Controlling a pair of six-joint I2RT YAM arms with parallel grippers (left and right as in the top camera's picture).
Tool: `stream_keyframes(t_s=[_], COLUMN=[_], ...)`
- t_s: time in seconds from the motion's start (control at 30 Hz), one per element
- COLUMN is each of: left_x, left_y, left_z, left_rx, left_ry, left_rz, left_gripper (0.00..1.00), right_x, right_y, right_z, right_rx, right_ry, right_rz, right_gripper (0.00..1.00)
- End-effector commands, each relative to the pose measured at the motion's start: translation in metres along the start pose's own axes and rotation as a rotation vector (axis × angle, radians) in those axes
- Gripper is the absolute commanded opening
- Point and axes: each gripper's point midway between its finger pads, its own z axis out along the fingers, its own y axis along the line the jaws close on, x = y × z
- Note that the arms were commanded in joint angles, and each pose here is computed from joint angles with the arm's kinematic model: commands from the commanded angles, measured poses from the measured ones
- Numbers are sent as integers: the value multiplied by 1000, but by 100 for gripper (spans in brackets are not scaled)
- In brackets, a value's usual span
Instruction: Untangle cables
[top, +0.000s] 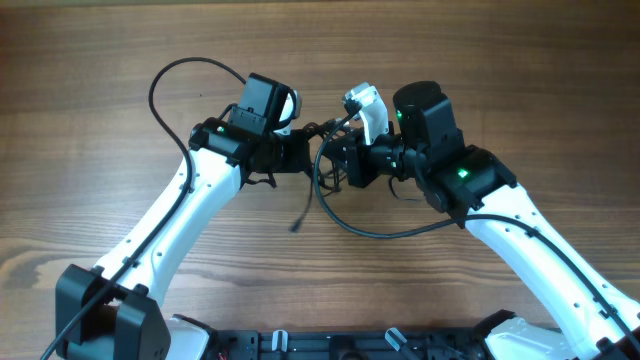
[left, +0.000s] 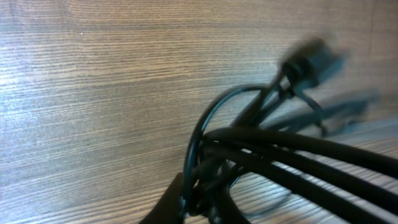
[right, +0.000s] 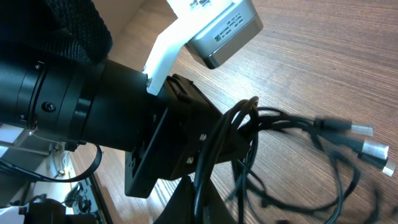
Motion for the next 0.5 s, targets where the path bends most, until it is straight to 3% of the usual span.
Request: stream_keyframes(t_s=[0.0, 0.07, 0.23, 0.47], left_x=[-3, -2, 5, 9], left_y=[1, 2, 6, 18], left_z=[2, 2, 1, 0], left_rx=[-14, -16, -29, -88], left_ry=[-5, 0, 27, 42], left_rz=[18, 26, 17, 5], left_gripper=[4, 4, 4, 4], right_x=[-12, -10, 9, 23], right_y=[10, -4, -79, -123], right_z=[-6, -6, -27, -63], right_rx=[-22, 58, 498, 824], right_ry=[-27, -24, 10, 25], right_rz=[-40, -26, 60, 103], right_gripper=[4, 4, 4, 4])
